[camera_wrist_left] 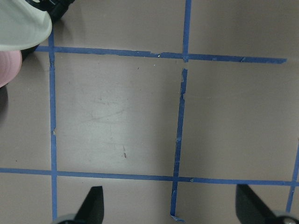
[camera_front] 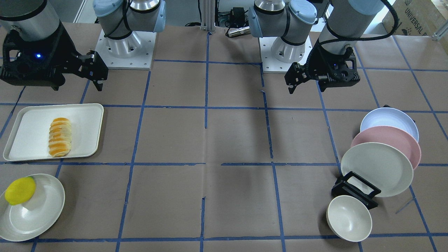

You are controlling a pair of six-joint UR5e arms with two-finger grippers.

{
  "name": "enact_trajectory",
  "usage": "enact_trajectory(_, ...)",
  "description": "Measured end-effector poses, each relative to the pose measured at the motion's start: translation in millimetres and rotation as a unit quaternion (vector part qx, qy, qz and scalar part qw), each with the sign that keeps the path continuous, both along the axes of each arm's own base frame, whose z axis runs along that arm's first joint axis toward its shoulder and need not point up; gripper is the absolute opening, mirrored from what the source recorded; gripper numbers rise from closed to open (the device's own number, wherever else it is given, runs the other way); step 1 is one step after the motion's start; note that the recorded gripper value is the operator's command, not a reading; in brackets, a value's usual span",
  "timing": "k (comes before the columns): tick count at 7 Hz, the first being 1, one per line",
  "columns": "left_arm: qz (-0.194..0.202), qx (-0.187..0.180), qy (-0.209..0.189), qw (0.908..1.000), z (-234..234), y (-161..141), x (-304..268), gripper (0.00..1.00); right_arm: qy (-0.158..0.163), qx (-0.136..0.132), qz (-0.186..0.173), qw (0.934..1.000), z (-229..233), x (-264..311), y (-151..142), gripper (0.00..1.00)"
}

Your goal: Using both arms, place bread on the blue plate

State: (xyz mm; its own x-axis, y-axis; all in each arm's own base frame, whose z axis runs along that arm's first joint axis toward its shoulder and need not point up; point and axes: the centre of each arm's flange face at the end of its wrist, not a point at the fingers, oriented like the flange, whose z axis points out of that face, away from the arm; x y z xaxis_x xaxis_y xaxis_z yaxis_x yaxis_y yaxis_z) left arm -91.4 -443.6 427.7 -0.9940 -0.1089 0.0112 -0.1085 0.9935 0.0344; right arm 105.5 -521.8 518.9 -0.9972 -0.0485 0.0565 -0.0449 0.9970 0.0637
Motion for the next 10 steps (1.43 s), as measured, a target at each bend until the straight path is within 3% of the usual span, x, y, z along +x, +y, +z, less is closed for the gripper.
enact_trajectory(2,-0.018,0.002,-0.002,0.9998,-2,-1,-1,1.00,0.000,0.000,-0.009,1.0000,-1,0,0,1.00)
enact_trajectory(4,-0.087,-0.002,-0.002,0.9962,2,-3,11,1.00,0.000,0.002,-0.014,0.9999,-2,1,-1,1.00)
enact_trajectory(5,-0.098,-0.004,-0.001,0.9952,4,-6,34,1.00,-0.001,0.006,-0.014,0.9999,-6,0,-1,1.00)
enact_trajectory(7,-0.127,-0.011,0.002,0.9918,9,-9,130,1.00,0.000,0.016,0.001,0.9999,-26,-15,-4,0.97)
enact_trajectory(10,-0.200,-0.015,0.014,0.9796,-4,43,335,1.00,0.005,0.019,0.093,0.9955,-86,-99,3,0.96)
